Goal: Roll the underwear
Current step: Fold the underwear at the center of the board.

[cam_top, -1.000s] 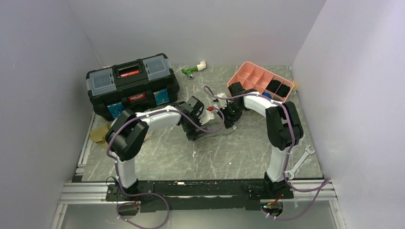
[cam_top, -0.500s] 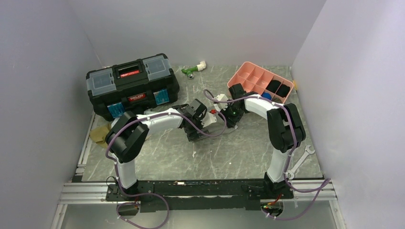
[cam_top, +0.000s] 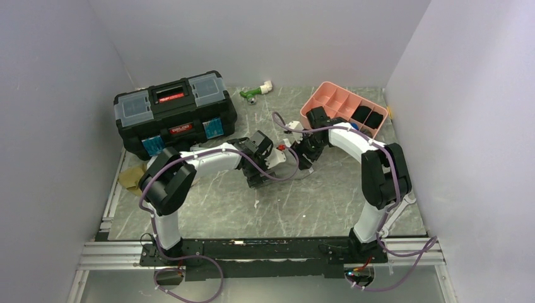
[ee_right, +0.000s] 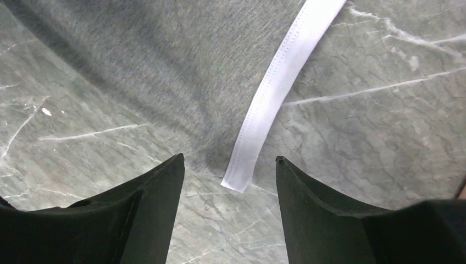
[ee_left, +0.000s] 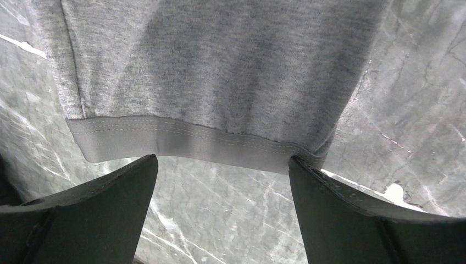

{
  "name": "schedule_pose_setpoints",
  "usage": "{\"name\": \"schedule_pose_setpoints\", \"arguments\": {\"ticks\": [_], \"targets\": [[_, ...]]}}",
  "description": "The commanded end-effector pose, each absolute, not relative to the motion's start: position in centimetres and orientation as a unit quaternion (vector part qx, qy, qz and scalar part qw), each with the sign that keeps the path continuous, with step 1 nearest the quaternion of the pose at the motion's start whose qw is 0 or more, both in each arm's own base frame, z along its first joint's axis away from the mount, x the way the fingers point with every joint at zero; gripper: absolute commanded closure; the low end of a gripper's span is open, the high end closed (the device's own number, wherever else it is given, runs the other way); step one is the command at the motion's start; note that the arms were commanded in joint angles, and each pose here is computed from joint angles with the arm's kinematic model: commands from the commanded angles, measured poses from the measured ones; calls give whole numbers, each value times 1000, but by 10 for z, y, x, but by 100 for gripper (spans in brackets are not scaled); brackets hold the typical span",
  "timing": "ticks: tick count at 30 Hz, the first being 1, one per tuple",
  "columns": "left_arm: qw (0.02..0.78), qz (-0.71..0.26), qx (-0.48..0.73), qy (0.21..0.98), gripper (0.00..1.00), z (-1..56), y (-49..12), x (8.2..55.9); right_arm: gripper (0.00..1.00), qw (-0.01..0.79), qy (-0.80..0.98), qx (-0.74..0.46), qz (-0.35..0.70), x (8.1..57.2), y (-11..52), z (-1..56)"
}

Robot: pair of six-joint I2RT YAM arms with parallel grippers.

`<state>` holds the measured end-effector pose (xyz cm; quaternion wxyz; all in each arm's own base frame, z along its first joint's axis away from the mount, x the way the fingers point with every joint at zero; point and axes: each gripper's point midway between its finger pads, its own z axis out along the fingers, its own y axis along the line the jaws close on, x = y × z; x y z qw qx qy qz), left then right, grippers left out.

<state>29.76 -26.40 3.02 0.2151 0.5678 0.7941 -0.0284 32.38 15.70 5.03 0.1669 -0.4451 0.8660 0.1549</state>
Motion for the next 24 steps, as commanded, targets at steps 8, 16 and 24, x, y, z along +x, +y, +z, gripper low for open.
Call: {"name": "schedule_pose_setpoints", "arguments": {"ticks": [8, 16, 24], "targets": [[202, -51, 580, 788, 5, 40, -262, 282, 34, 152, 872, -452, 108, 322, 137, 16], [194, -46, 590, 782, 5, 32, -256, 278, 36, 147, 880, -449, 56, 327, 119, 8], [204, -48, 585, 783, 5, 37, -255, 278, 35, 145, 868, -466, 94, 318, 129, 37]]}}
